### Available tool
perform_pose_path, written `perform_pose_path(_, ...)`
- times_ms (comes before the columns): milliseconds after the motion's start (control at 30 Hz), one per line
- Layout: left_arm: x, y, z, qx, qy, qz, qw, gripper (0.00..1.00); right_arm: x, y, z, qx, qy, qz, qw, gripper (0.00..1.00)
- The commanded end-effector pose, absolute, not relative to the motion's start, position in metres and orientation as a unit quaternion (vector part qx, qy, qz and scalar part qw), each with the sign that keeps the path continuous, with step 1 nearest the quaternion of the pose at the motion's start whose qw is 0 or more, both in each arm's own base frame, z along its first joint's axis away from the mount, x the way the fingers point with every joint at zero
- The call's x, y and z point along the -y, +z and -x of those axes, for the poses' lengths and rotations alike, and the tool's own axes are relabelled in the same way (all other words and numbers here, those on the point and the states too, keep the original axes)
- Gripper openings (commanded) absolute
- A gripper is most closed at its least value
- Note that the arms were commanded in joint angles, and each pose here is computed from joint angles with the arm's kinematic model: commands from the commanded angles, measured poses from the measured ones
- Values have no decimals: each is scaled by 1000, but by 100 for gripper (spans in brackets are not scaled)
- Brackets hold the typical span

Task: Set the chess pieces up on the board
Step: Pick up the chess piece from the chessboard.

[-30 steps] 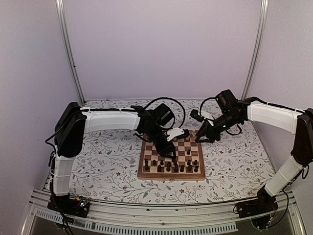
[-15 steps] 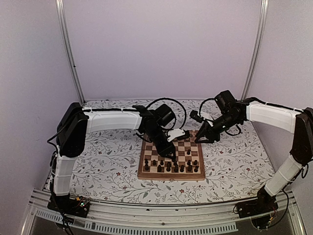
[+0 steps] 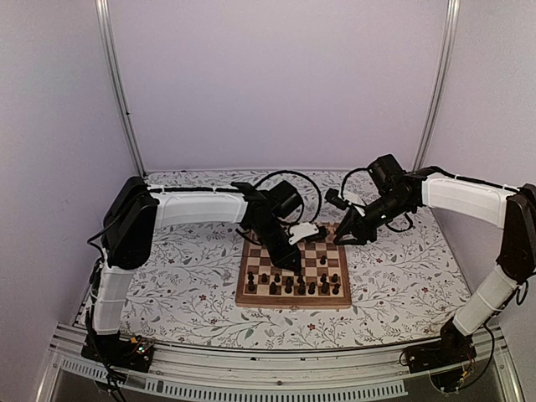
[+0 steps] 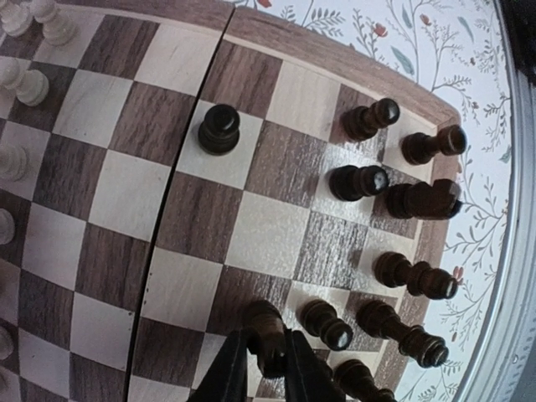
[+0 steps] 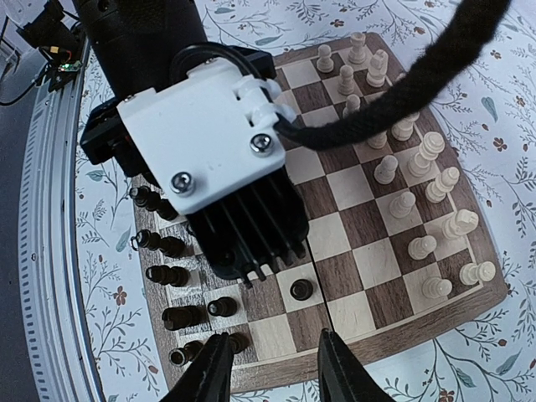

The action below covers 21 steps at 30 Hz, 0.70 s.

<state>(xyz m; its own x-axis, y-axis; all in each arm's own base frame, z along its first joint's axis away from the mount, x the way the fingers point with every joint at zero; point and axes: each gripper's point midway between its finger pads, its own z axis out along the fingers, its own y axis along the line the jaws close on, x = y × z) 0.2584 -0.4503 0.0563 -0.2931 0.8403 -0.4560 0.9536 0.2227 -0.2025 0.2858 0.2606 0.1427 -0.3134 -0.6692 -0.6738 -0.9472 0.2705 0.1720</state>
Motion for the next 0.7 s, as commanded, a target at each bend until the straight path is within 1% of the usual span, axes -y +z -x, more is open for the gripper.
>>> perform_pose_path(0, 459, 63, -254, -762, -236, -590, 129, 17, -265, 147, -290, -756, 295, 530, 247, 37)
perform_pose_path(133, 458, 69, -258, -764, -232, -587, 137, 11, -265, 147, -290, -756, 295, 530, 246, 36)
perform_pose_path(233, 453, 87, -265, -767, -222, -581, 159, 9, -264, 147, -291, -756, 293, 530, 248, 36)
perform_pose_path(433, 431, 126, -272, -777, -191, -567, 196, 8, -265, 146, -292, -757, 293, 529, 247, 36)
perform_pose_path(533, 417, 137, -265, -785, -185, -558, 195, 8, -266, 148, -293, -756, 292, 530, 249, 36)
perform_pose_path(667, 396, 137, -246, -798, -183, -544, 183, 8, -264, 148, -294, -758, 287, 529, 250, 36)
